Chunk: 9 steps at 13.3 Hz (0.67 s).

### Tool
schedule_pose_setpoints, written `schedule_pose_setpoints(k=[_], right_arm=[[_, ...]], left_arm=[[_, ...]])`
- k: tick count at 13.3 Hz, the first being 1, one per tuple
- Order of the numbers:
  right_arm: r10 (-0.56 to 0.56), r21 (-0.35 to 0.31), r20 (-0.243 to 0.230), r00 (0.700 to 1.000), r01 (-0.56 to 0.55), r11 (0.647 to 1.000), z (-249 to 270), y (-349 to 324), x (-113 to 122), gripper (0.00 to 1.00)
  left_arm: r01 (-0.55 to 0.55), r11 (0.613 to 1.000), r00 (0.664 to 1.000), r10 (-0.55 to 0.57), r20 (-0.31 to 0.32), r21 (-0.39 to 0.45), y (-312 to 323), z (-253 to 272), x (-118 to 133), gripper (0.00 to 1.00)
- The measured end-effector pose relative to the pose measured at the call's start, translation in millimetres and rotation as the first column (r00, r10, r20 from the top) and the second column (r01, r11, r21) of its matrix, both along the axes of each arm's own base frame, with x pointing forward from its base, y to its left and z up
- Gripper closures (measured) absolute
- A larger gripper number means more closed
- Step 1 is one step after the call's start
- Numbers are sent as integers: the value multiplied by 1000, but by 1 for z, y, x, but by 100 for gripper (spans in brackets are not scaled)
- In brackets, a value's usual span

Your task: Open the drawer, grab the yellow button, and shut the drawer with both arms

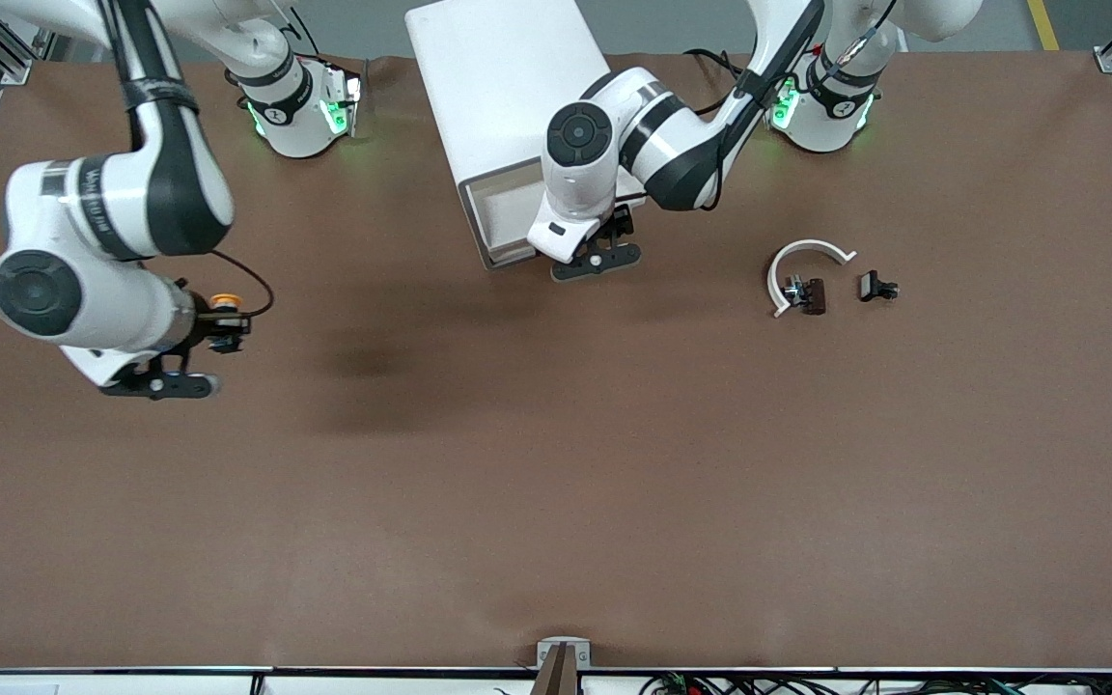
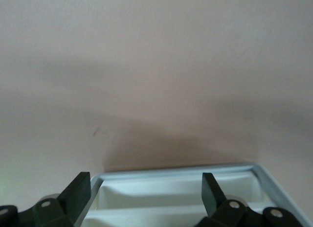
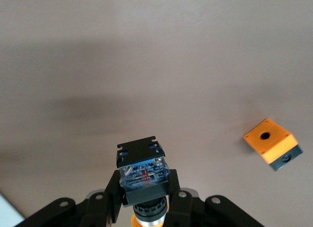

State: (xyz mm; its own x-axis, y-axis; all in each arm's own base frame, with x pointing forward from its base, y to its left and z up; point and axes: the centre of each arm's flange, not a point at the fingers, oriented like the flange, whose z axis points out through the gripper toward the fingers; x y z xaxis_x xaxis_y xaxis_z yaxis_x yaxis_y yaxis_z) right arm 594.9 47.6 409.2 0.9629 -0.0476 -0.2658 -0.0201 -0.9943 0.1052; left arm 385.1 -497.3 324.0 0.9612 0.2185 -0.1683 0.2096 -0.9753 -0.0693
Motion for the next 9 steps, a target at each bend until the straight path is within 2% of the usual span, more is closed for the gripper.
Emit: schedule_pose_setpoints(k=[2,5,7,9], right_arm=[[-19,20,46,999,19,1000,-19,-60,3,59],[-12,-8,101,995,13,1000,-54,-113,-6,59],[-11,-11,111,994,12,1000,-84,-124,-14,59],[6,-30,83,997,-4,1000,-119,-129,-20,59]], left_arm=[[-10,1000,1000,10,-29,7,-6,0,-13,0],[-18,1000,998,19,-55,19,-16,0,-31,0],[-23,999,998,25,-63,27,-20,0,-39,0],[-31,999,997,33,-67,33,-22,0,-44,0]])
